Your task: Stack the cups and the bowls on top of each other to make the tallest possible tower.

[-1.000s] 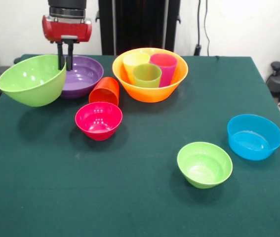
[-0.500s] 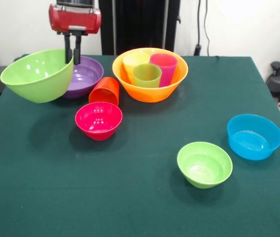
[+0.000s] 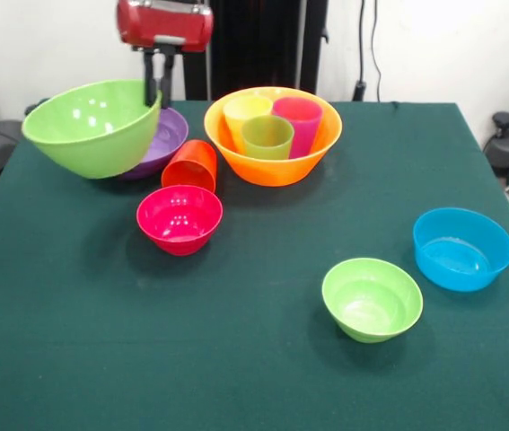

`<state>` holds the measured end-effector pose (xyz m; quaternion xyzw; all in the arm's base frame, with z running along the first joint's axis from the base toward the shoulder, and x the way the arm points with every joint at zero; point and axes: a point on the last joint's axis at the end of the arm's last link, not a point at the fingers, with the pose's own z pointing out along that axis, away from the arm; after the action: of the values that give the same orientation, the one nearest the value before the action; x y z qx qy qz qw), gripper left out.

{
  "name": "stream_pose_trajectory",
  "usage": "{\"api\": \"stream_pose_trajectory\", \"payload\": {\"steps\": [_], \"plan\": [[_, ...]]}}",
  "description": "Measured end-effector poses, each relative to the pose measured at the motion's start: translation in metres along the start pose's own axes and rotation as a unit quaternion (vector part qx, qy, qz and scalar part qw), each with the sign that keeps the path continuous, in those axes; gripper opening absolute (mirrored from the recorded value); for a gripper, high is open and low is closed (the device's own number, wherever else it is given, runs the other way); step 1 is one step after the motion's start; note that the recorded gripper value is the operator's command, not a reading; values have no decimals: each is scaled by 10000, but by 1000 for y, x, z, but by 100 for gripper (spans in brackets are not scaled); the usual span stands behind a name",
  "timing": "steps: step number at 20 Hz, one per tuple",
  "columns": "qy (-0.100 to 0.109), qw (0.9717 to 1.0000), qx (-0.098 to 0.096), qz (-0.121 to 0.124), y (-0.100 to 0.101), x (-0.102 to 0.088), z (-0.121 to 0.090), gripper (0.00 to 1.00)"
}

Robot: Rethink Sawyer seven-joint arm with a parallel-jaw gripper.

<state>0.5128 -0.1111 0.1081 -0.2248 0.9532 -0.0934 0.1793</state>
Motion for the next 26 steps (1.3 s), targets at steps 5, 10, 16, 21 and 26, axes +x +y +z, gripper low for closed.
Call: {"api": "stream_pose_trajectory", "payload": {"steps": [5, 10, 16, 21, 26], "plan": [[-6, 9993, 88, -376, 39, -16, -14, 0], [-14, 9979, 195, -624, 79, -29, -34, 0], [72, 9967, 443, -675, 99, -19, -66, 0], [116, 9958, 661, -625, 104, -10, -86, 0], [203, 9953, 771, -549, 116, -2, -96, 0]]}}
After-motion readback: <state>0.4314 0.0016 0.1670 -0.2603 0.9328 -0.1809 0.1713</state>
